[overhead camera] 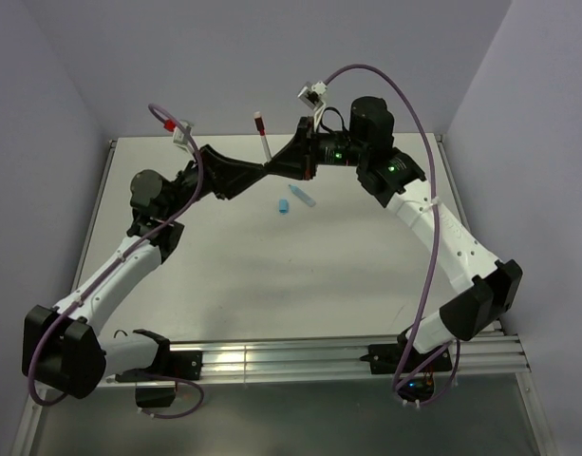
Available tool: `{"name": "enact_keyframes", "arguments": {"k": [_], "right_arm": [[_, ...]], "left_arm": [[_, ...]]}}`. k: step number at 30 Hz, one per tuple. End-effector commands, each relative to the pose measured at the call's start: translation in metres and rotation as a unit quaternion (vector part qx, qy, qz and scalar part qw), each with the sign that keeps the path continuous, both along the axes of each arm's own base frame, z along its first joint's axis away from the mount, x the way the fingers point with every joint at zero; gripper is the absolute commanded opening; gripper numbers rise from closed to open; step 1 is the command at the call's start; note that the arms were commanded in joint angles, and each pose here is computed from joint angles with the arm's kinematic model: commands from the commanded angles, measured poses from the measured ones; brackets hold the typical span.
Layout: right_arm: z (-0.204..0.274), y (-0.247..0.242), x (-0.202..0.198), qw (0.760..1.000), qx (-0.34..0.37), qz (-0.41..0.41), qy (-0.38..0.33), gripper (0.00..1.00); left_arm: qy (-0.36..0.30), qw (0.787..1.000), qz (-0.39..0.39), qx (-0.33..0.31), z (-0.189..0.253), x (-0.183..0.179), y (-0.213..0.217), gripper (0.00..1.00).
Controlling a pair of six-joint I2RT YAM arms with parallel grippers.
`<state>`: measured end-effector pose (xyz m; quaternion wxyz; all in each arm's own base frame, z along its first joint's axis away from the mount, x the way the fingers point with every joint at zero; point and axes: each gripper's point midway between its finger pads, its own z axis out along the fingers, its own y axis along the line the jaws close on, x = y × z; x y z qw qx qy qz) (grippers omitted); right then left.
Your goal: Insert the pens into the pen caps
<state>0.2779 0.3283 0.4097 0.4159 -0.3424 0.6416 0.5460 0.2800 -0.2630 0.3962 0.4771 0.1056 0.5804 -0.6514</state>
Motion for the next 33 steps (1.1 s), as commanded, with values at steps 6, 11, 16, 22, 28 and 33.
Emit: {"name": "enact_keyframes", "arguments": {"k": [6, 11, 16, 22, 28, 33], "right_arm": [[0.021, -0.01, -0.034, 0.998, 0.029, 0.044, -0.037, 0.0], [0.014, -0.011, -0.048, 0.997, 0.027, 0.071, -0.034, 0.0], [0.012, -0.008, -0.056, 0.996, 0.026, 0.083, -0.032, 0.0], [0.011, -0.002, -0.059, 0.995, 0.025, 0.094, -0.032, 0.0], [0.004, 0.002, -0.058, 0.995, 0.02, 0.091, -0.027, 0.0], [0.001, 0.003, -0.054, 0.996, 0.016, 0.082, -0.025, 0.0]], "left_arm": [[-0.153, 0.988, -0.007, 0.001, 0.081, -0.018, 0.02, 0.66], [-0.167, 0.986, -0.009, 0.006, 0.095, -0.015, 0.018, 0.69], [-0.16, 0.987, -0.014, -0.013, 0.104, -0.008, 0.016, 0.7], [-0.162, 0.986, -0.016, -0.032, 0.112, -0.005, 0.015, 0.69], [-0.165, 0.985, -0.026, -0.042, 0.115, -0.008, 0.015, 0.67], [-0.165, 0.985, -0.033, -0.044, 0.115, -0.012, 0.014, 0.65]]}}
